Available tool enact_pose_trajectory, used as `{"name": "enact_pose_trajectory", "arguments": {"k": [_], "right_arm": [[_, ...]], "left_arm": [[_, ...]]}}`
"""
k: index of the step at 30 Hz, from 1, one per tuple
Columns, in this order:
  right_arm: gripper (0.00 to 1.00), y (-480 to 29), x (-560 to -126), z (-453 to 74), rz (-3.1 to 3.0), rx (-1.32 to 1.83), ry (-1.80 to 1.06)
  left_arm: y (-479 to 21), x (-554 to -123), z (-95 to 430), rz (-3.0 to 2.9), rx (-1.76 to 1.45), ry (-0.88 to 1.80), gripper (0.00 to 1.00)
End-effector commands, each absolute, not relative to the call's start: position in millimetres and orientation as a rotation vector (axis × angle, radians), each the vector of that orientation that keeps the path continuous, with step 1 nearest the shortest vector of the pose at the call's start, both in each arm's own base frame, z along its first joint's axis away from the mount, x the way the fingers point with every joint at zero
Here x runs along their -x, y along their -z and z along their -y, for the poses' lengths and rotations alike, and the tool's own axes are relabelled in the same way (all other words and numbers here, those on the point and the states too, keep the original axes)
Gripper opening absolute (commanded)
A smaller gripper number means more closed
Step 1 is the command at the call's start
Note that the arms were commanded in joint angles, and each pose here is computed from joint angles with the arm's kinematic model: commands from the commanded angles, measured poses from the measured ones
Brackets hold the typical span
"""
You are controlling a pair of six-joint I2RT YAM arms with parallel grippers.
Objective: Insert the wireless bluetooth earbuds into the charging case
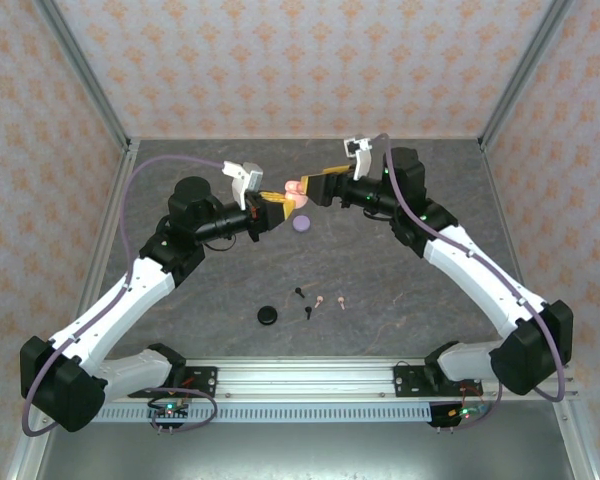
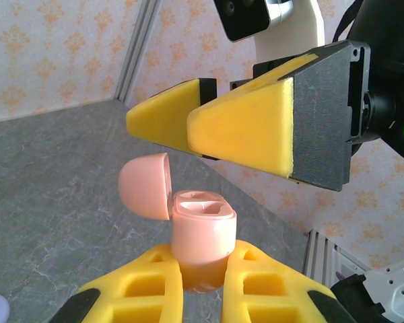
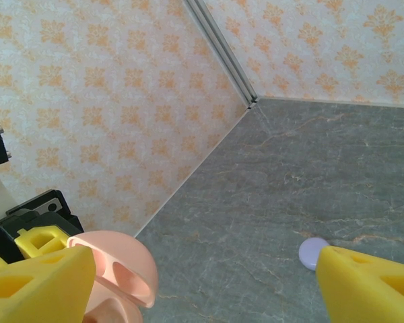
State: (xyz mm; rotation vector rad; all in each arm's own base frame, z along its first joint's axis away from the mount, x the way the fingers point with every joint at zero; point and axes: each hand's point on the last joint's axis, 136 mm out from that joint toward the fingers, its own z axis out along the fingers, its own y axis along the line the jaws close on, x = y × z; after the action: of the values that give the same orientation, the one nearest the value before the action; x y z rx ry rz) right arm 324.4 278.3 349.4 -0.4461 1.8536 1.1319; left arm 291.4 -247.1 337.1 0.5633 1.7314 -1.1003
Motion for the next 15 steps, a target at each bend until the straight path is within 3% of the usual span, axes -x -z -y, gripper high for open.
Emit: {"name": "enact_pose_trajectory", "arguments": {"k": [1,6,15], "right_arm": [[0.86,-373,-314,-264,-1.802,0.443,-1.109],[0.83,-345,-307,-241,-1.964,0.399,-0.969],[0.71,-236,-287,-222,-2.442,0.208,-0.847]], "left_arm": [[-342,-285,247,-1.707,-0.594,1.072,0.12],[-338,-281,243,-1.717,-0.602,1.046,0.1],[-333,-268,231,-1.727,-0.608,0.981,0.09]]}}
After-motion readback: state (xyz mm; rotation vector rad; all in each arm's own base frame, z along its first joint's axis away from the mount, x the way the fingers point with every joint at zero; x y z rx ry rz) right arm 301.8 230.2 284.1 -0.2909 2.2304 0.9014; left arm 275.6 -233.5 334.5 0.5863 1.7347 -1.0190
